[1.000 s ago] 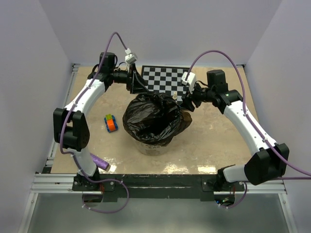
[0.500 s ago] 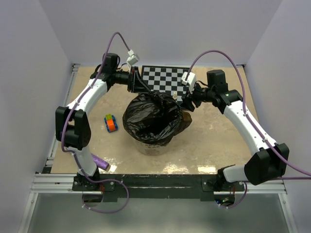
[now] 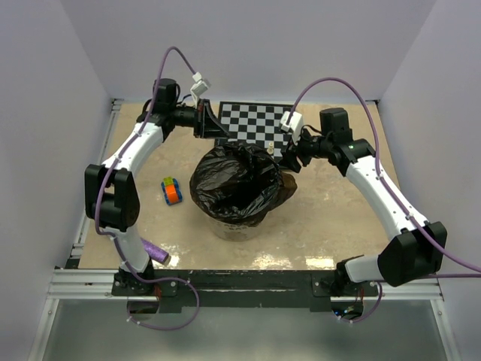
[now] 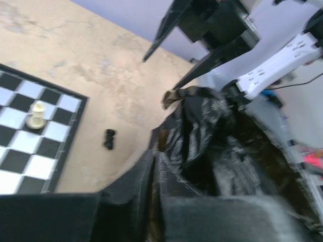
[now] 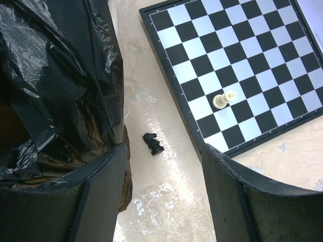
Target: Put the trash bags into the trash bin
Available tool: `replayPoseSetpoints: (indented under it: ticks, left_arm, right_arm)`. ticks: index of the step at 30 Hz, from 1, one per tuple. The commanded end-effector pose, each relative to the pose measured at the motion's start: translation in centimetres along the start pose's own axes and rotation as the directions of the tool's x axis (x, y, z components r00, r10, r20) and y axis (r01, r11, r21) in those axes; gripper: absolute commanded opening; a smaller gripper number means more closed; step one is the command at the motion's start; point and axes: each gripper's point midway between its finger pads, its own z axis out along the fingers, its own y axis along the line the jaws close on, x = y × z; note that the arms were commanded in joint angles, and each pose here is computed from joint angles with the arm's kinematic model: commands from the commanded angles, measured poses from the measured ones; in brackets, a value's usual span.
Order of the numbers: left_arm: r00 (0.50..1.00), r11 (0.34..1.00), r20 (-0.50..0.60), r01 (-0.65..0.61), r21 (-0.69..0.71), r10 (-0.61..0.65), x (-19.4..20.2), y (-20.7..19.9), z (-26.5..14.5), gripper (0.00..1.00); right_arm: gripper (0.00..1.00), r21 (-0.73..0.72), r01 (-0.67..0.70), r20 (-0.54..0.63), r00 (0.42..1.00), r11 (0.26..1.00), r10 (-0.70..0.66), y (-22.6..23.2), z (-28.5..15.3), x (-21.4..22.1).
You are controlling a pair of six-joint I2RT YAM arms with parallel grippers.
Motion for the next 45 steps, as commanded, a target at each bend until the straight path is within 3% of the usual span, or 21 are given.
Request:
replayPoseSetpoints:
  ticks: [1,3,5,8,10,16,17,21,23,33,38,45]
  left_arm:
    - [0.998,0.992,0.002,-0.069,-0.104,0.070,-0.9,0.9,-1.0,0.41]
    - [0.998,0.991,-0.005,-0.069,-0.114,0.068,-0.9,0.8,-0.9,0.55]
    - [0.999,0.995,-0.005,-0.045,-0.087,0.044,-0.7,0.5,-0.8,0.61]
    - [1.000,0.998,-0.014,-0.026,-0.054,0.025,-0.2,0.1,-0.3,0.64]
    - [1.000,0.999,-0.021,-0.024,-0.036,0.023,0.1,-0.2,0.1,0.64]
    - [0.998,0.999,-0.048,-0.041,-0.025,0.040,1.2,-0.4,0.8,0.62]
    - [0.998,0.999,-0.051,-0.038,-0.018,0.038,1.4,-0.4,0.9,0.59]
    - [0.998,1.000,-0.050,-0.023,-0.002,0.022,1.5,-0.5,1.0,0.32]
    - [0.999,1.000,-0.042,-0.023,0.002,0.023,1.1,-0.4,1.0,0.26]
    - [1.000,1.000,0.005,0.007,0.012,-0.007,-1.0,-1.6,1.0,0.20]
    - [0.999,0.999,0.013,0.029,-0.040,-0.029,-0.3,-0.4,0.5,0.00]
    - [0.999,0.986,-0.041,-0.003,-0.164,-0.004,2.1,2.5,-0.6,0.00]
  right_arm:
    - [0.65,0.028,0.000,0.093,0.996,1.000,-0.003,-1.0,-0.9,-3.8]
    - [0.69,0.017,-0.015,0.174,0.985,1.000,0.012,-1.1,-1.9,-6.8]
    - [0.72,-0.023,-0.015,0.237,0.971,1.000,0.020,-0.7,-2.4,-9.2]
    - [0.77,-0.099,-0.012,0.274,0.961,0.995,0.039,-0.4,-1.7,-10.6]
    - [0.98,-0.160,0.001,0.272,0.961,0.987,0.043,0.2,-1.0,-10.4]
    - [0.98,-0.226,0.013,0.264,0.963,0.974,0.048,0.9,0.4,-9.8]
    - [0.98,-0.226,0.018,0.263,0.964,0.974,0.043,0.9,0.7,-9.8]
    - [0.98,-0.222,0.014,0.261,0.964,0.975,0.046,0.8,1.1,-9.8]
    - [0.98,-0.222,0.018,0.263,0.964,0.975,0.043,0.8,1.1,-9.8]
    - [0.98,-0.261,0.018,0.247,0.968,0.965,0.048,2.5,1.3,-8.7]
    - [0.98,-0.248,0.023,0.248,0.968,0.969,0.040,2.4,1.3,-8.7]
    - [0.98,-0.217,0.024,0.237,0.971,0.976,0.029,2.0,1.2,-8.3]
